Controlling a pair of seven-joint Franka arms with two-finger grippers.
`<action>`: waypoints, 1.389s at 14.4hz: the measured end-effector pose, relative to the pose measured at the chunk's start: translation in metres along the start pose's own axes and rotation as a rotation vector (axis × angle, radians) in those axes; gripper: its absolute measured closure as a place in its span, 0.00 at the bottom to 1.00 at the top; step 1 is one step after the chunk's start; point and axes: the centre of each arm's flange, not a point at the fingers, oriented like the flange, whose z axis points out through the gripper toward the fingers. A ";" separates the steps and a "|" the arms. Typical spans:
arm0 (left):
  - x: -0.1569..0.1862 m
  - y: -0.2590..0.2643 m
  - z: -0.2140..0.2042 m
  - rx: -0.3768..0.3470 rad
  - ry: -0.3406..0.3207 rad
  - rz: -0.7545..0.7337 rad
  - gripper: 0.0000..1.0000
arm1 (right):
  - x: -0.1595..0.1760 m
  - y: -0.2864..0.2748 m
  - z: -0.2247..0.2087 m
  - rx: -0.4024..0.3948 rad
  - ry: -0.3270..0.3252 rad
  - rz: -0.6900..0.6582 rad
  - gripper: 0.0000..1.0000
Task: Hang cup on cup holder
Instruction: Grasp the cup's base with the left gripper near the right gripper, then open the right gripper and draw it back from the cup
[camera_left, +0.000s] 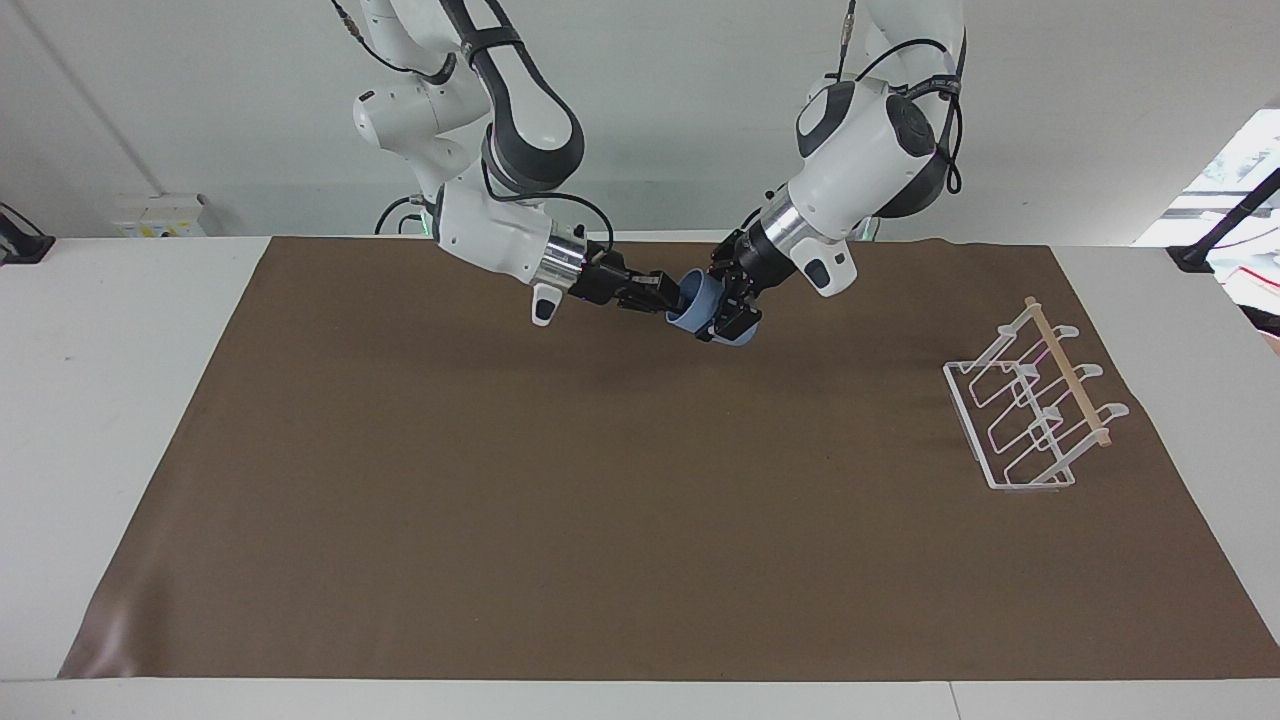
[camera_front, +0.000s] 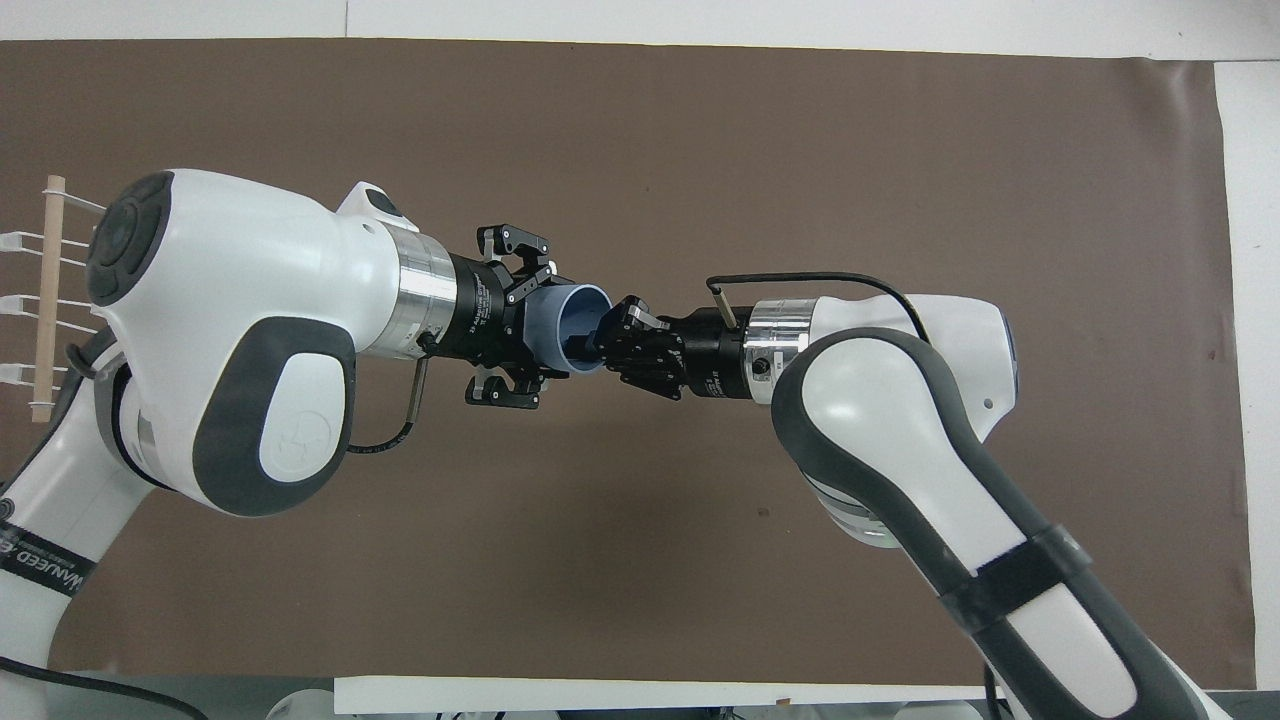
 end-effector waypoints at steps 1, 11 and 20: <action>0.000 0.000 0.000 0.000 0.000 0.001 0.18 | 0.000 0.000 0.000 0.000 0.000 0.000 0.95; -0.006 -0.004 0.005 0.010 0.000 0.025 0.18 | 0.004 -0.006 -0.016 0.008 0.022 -0.015 0.11; 0.004 -0.003 0.005 0.001 0.175 0.134 0.18 | 0.064 0.013 -0.146 -0.331 0.038 -0.206 0.00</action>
